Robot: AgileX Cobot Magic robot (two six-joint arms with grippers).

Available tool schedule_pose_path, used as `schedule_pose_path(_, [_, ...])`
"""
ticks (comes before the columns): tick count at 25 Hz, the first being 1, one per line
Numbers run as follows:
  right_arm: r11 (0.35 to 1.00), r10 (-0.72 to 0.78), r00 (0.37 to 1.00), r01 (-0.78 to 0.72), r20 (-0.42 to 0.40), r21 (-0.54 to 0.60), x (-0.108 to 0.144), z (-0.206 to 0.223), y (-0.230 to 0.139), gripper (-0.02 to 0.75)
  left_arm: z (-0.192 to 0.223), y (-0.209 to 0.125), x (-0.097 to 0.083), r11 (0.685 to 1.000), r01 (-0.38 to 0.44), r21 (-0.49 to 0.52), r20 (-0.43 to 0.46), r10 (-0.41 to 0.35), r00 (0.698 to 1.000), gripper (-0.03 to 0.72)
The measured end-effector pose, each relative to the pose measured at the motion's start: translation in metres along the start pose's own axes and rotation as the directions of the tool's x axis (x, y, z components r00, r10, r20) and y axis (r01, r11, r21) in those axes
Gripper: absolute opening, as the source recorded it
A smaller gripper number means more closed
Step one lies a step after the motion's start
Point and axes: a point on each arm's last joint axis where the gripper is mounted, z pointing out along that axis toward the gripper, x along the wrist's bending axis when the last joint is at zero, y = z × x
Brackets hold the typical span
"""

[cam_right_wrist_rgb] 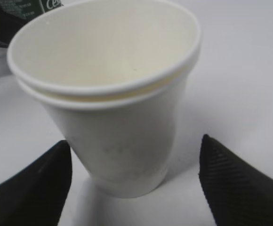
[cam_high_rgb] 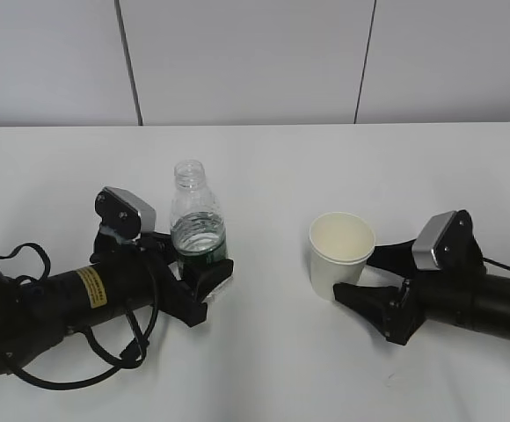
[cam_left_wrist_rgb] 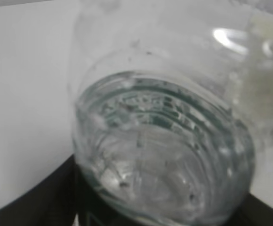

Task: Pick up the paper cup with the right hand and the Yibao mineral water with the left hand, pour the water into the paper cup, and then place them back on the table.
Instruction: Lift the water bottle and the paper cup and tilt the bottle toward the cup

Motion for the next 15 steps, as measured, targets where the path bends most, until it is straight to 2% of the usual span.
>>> schedule_pose_path(9, [1.0, -0.014, 0.999, 0.013, -0.051, -0.023, -0.005, 0.006, 0.007, 0.661, 0.0, 0.0, 0.0, 1.0, 0.0, 0.0, 0.0, 0.0, 1.0, 0.438])
schedule_pose_path(15, [1.0, -0.012, 0.995, 0.011, -0.094, -0.021, 0.005, 0.024, 0.005, 0.661, 0.0, 0.0, 0.0, 1.0, 0.0, 0.0, 0.0, 0.0, 1.0, 0.438])
